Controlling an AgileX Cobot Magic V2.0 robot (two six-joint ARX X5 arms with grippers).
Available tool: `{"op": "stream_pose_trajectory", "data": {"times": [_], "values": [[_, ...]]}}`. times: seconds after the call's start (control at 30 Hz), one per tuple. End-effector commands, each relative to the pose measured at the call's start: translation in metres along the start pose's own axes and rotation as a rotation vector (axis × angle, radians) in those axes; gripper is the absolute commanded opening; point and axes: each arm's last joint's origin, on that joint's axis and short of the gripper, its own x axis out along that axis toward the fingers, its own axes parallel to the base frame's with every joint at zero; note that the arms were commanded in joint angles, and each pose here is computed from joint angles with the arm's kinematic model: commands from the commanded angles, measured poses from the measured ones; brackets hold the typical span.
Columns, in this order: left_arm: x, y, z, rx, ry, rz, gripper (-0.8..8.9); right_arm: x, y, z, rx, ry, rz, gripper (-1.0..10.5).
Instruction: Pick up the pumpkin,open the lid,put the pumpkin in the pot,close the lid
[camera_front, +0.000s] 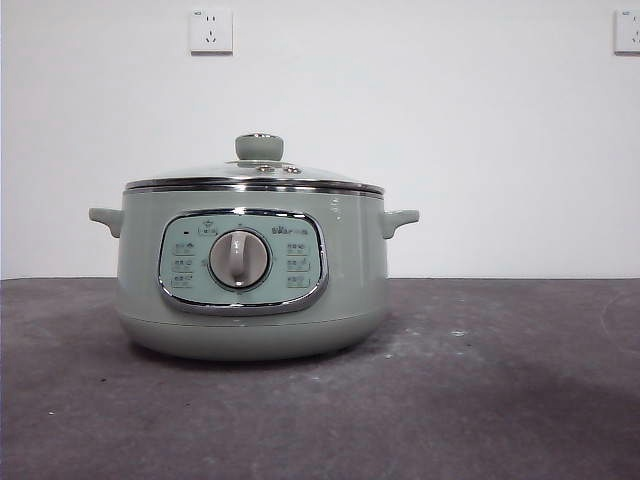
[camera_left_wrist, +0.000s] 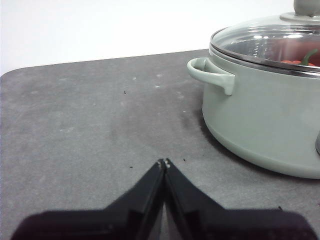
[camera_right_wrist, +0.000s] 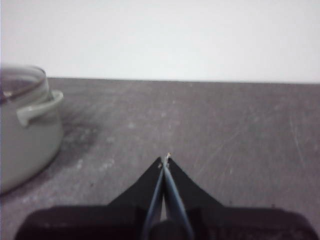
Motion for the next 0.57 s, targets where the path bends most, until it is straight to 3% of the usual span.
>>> {"op": "stream_pose_trajectory", "data": {"times": [0.03,0.27,0.57], "values": [[0.0013,0.0003,-0.0047,-0.009,0.009,0.003,-0.02,0.001,0.0,-0.0077,0.019,0.009,-0.003,0.0],[0.0013,0.0003,-0.0047,-0.009,0.009,0.003,-0.02,0.0001,0.0003,-0.017,0.025,0.106,0.0,0.0],[0.0013,0.0003,-0.0047,-0.009,0.01,0.003,-0.02,0.0001,0.0003,-0.0173,0.077,0.108,-0.006,0.0]]}}
